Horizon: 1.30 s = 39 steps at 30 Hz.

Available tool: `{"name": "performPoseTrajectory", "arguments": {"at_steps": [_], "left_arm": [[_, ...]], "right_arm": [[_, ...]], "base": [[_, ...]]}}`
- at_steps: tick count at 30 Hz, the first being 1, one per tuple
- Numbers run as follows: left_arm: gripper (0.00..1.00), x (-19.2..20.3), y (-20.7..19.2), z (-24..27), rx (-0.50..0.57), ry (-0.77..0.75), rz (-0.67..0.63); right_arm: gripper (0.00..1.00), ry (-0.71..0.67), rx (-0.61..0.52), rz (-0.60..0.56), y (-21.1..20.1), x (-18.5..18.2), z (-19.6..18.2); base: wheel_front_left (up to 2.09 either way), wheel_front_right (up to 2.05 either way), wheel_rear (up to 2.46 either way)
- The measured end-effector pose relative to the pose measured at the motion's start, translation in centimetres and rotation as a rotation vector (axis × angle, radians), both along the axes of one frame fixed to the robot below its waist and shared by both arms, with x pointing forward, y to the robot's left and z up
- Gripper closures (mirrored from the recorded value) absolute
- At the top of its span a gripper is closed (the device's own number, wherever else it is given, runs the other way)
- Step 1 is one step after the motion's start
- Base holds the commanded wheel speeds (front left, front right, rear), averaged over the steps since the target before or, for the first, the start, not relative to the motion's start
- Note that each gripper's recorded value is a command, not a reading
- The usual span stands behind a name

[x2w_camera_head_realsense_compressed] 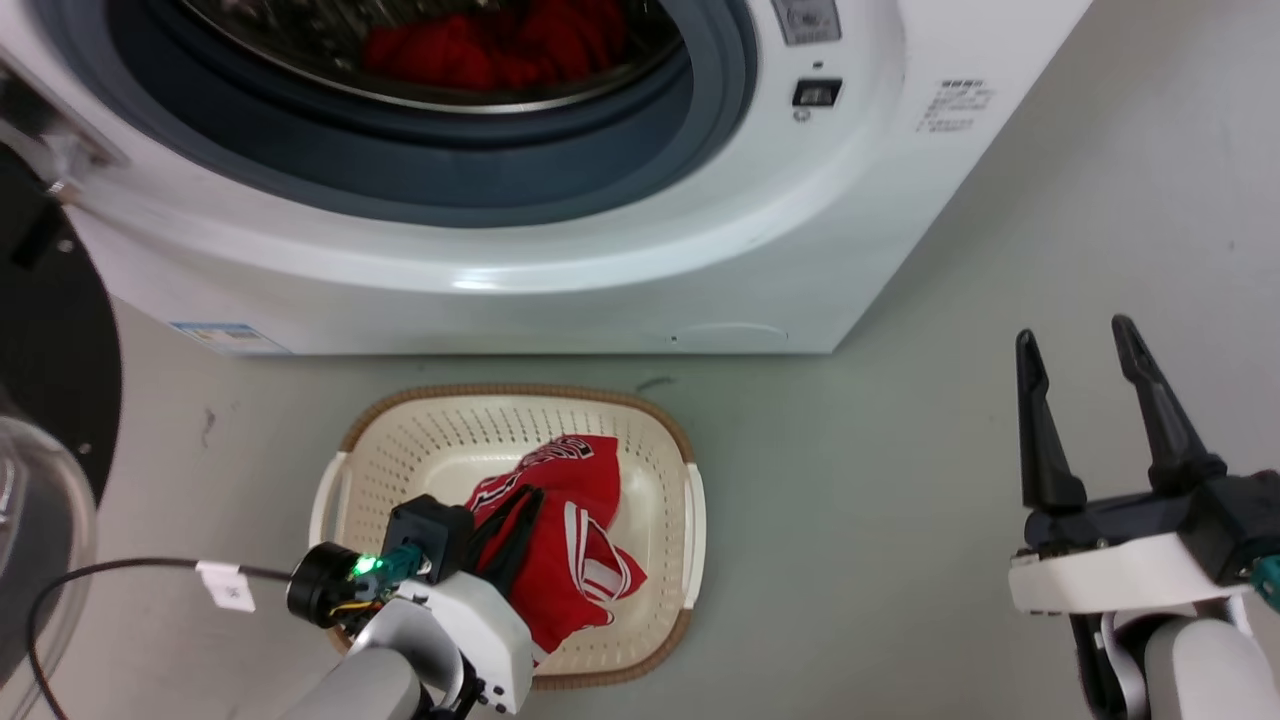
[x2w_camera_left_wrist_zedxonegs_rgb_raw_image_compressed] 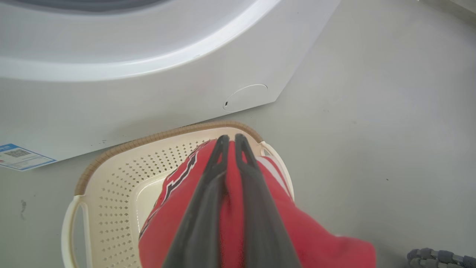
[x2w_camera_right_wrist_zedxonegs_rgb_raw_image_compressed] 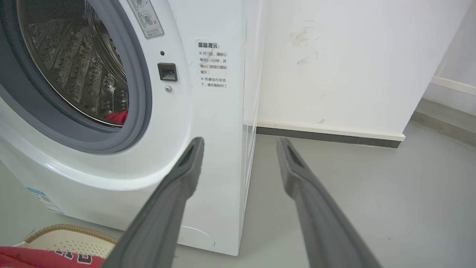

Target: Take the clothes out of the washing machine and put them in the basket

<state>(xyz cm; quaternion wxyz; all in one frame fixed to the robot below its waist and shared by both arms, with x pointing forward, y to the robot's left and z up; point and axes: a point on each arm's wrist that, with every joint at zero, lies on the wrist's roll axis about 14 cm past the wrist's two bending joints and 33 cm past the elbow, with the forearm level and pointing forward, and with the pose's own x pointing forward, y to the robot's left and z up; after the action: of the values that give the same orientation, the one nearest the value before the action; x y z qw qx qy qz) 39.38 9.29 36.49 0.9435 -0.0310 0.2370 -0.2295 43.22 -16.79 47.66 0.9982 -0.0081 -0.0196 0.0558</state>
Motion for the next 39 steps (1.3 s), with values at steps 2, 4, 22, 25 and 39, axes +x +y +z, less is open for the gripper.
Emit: {"name": "performPoseTrajectory", "arguments": {"at_steps": [2,4,22,25,39], "left_arm": [[1.0,0.0,-0.1,-2.9,-0.003,0.077,0.009],[1.0,0.1,-0.1,-5.5,0.008,0.145,0.012],[1.0,0.0,-0.1,-22.6,0.281,0.53,-0.182],[1.0,-0.7,-0.2,-24.4,0.308,0.587,-0.203],[0.0,-2.8,-0.5,-25.3,0.318,0.666,-0.233]], "right_arm": [[0.0,0.014,-0.004,-0.005,-0.2,0.7,-0.8],[0.0,0.029,-0.007,-0.01,-0.4,1.5,-1.7],[0.0,0.186,-0.027,-0.109,-4.3,4.3,-9.9],[0.0,0.213,-0.033,-0.122,-4.9,4.1,-11.1],[0.0,0.22,-0.038,-0.123,-5.0,4.4,-11.5]], "base": [[0.0,0.0,0.0],[0.0,0.0,0.0],[0.0,0.0,0.0],[0.0,0.0,0.0],[0.0,0.0,0.0]]}}
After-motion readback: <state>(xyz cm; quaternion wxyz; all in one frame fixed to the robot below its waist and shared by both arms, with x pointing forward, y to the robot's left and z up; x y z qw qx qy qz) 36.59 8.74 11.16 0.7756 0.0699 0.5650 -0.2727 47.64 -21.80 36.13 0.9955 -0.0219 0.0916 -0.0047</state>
